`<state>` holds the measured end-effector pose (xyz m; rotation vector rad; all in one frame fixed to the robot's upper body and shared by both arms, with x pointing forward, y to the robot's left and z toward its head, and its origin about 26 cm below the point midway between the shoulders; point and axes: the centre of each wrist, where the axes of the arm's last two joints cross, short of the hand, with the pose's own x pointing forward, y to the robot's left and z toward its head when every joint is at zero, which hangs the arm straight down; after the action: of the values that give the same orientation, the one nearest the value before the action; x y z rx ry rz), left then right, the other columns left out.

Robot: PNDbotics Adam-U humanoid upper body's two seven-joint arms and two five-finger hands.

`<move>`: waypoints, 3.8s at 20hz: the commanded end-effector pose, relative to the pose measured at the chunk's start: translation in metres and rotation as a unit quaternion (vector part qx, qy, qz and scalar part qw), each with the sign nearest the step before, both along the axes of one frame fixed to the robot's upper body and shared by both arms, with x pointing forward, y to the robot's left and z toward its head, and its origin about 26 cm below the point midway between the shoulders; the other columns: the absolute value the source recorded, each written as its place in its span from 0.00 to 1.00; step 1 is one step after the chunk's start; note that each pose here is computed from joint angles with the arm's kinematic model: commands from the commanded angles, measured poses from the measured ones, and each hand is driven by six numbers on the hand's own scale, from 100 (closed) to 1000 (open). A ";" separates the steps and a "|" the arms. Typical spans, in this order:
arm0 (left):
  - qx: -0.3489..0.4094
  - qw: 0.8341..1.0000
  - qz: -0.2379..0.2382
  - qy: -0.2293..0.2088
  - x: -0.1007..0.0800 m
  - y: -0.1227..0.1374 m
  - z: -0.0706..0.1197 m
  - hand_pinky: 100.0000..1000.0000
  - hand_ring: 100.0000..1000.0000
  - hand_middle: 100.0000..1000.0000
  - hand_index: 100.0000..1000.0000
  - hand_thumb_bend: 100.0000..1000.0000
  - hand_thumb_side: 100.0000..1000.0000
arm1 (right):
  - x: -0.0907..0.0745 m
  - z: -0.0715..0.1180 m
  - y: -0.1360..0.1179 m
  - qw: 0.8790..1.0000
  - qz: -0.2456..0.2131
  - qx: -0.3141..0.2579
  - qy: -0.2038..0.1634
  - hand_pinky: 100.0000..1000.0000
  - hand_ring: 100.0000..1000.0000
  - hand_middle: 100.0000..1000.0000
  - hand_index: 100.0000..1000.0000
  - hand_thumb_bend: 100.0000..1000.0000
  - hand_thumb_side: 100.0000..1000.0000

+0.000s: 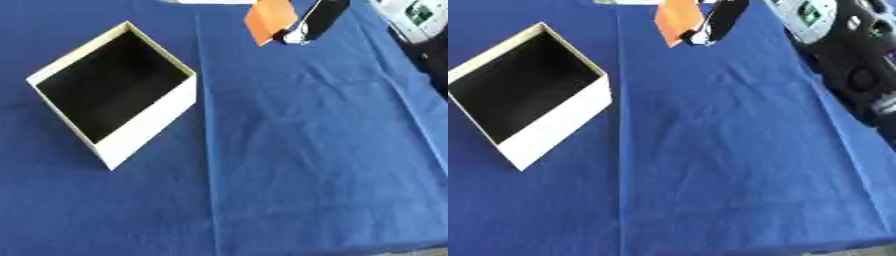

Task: Pick up objects on the table and place them in the box.

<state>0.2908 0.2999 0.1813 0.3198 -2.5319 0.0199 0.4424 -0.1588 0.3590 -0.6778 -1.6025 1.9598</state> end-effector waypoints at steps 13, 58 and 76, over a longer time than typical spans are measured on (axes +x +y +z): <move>0.005 0.999 -0.027 -0.024 0.001 -0.006 0.014 0.36 0.50 0.58 0.65 0.00 0.61 | -0.030 0.031 0.100 0.992 0.127 0.010 0.010 0.62 0.61 0.41 0.61 0.00 0.00; -0.002 0.998 -0.054 -0.036 0.006 -0.016 0.024 0.36 0.50 0.58 0.65 0.00 0.62 | 0.012 -0.049 0.142 0.988 0.126 -0.083 -0.032 0.82 0.87 0.82 0.90 0.24 0.27; 0.005 0.998 -0.060 -0.028 0.006 -0.016 0.022 0.36 0.50 0.58 0.65 0.00 0.62 | 0.011 -0.031 0.121 0.984 0.122 -0.106 -0.075 0.86 0.89 0.86 0.99 0.32 0.41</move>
<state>0.2991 0.2855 0.1967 0.1818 -2.5735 -0.0146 0.4572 -0.0326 0.3114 -0.7158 -1.6120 2.3378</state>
